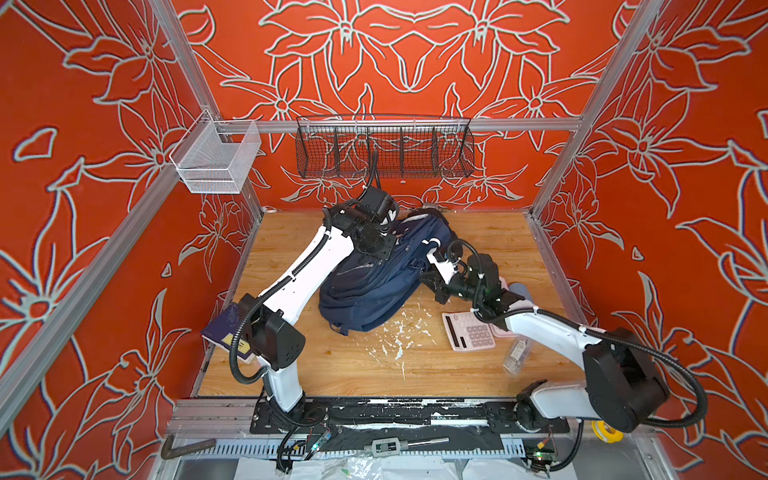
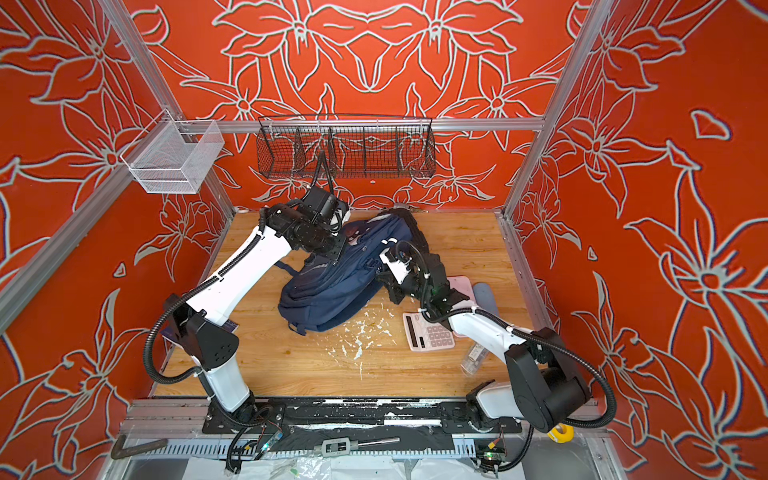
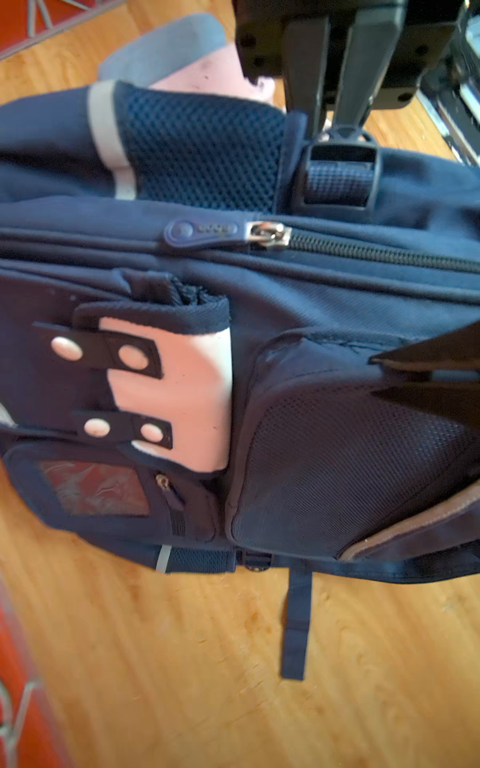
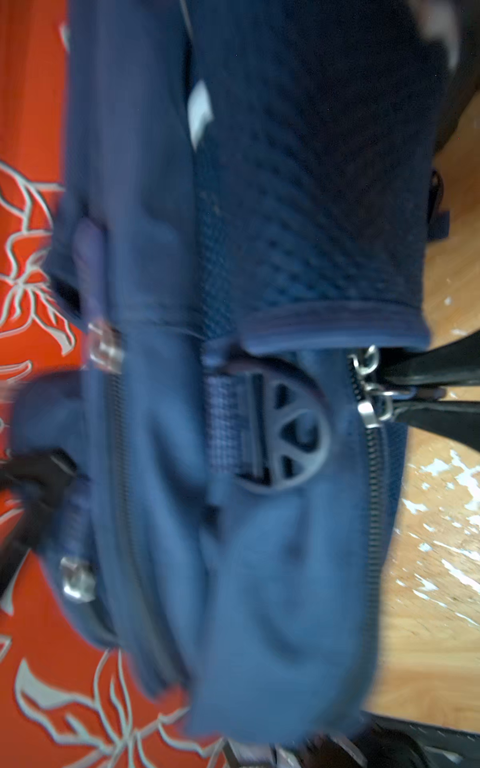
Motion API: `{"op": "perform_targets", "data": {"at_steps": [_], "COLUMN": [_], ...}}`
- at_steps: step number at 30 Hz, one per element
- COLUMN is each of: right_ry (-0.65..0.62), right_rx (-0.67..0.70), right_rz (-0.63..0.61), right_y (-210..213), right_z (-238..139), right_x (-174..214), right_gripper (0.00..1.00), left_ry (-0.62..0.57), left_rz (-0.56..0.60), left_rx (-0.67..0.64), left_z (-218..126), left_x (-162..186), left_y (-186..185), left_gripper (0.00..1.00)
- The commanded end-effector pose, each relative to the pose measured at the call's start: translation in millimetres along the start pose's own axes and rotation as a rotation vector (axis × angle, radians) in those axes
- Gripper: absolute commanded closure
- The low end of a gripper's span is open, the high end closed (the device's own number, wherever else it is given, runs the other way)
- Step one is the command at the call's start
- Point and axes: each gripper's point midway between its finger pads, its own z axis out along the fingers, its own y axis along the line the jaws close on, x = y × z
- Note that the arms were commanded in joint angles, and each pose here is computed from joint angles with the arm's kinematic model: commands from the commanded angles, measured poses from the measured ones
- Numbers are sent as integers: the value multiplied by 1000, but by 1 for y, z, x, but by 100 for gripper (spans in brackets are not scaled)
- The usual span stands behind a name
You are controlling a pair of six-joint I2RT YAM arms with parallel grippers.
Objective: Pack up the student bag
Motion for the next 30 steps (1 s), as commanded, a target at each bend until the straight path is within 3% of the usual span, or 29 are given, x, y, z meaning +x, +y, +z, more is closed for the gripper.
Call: {"op": "perform_targets", "data": {"at_steps": [1, 11, 16, 25, 30], "right_ry": [161, 228, 230, 205, 223], "right_rx": [89, -77, -63, -124, -20], "right_rz": [-19, 4, -5, 27, 96], "right_y": [-18, 37, 53, 101, 83], "right_z": [-3, -14, -21, 0, 11], "right_x": [4, 3, -1, -12, -13], "right_gripper": [100, 100, 100, 100, 100], "left_ry": [-33, -217, -253, -237, -202], "left_rz": [-205, -492, -591, -647, -648], "left_rx": [143, 123, 75, 35, 39], "left_z": [-13, 8, 12, 36, 30], "left_x": [-3, -56, -65, -74, -69], "left_y": [-21, -1, 23, 29, 25], "left_gripper": [100, 100, 100, 100, 100]}}
